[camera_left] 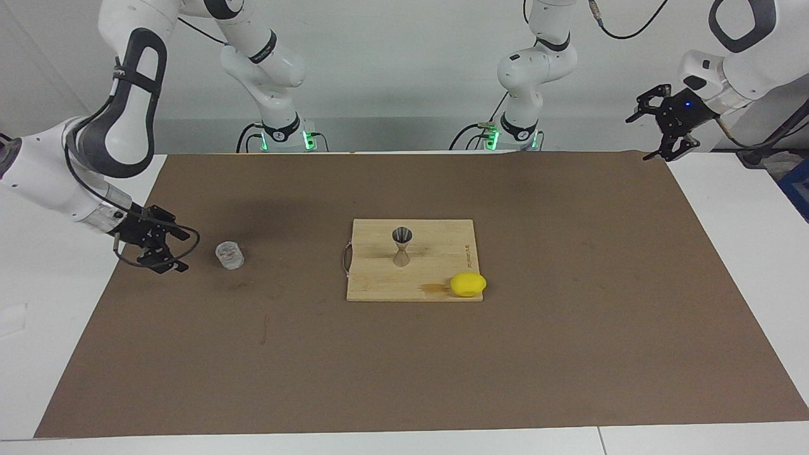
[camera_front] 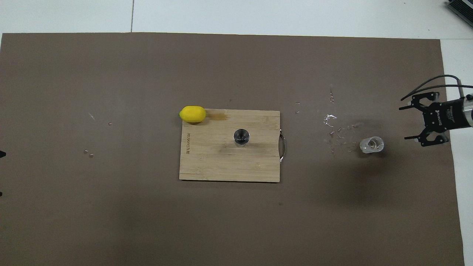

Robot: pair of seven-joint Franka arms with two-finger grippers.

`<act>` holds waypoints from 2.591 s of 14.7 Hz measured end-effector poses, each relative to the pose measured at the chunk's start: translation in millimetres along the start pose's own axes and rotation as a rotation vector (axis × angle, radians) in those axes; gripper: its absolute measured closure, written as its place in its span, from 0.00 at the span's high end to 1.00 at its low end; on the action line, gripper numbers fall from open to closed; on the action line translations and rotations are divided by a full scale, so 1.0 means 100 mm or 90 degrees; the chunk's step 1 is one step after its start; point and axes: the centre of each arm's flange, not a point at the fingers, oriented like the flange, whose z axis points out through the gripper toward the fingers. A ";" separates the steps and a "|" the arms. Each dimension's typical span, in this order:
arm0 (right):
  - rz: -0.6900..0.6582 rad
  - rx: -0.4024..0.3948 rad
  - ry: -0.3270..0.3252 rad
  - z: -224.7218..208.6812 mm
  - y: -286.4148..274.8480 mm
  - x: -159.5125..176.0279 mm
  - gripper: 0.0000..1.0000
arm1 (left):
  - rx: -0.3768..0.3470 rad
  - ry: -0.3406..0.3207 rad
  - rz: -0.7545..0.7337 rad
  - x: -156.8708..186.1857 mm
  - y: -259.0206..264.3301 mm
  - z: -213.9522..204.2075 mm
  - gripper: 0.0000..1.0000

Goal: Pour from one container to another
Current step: 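Grasp the small clear glass with the right gripper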

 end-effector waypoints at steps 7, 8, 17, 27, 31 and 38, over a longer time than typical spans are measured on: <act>0.097 0.005 -0.055 0.32 0.23 0.33 0.95 | 0.049 -0.077 -0.293 0.37 0.24 -0.32 1.00; 0.088 0.002 -0.063 0.38 0.26 0.34 0.95 | 0.056 -0.081 -0.316 0.40 0.25 -0.38 1.00; 0.080 0.013 -0.182 0.98 0.68 0.55 0.89 | 0.077 -0.075 -0.368 0.40 0.13 -0.80 1.00; 0.091 0.023 -0.218 1.13 0.64 0.35 0.85 | 0.100 -0.062 -0.413 0.30 0.28 -1.17 1.00; 0.088 0.025 -0.217 1.15 0.61 0.29 0.84 | 0.110 -0.055 -0.416 0.26 0.47 -1.31 1.00; 0.098 0.034 -0.231 1.17 0.60 0.27 0.51 | 0.107 -0.057 -0.414 0.26 0.54 -1.33 1.00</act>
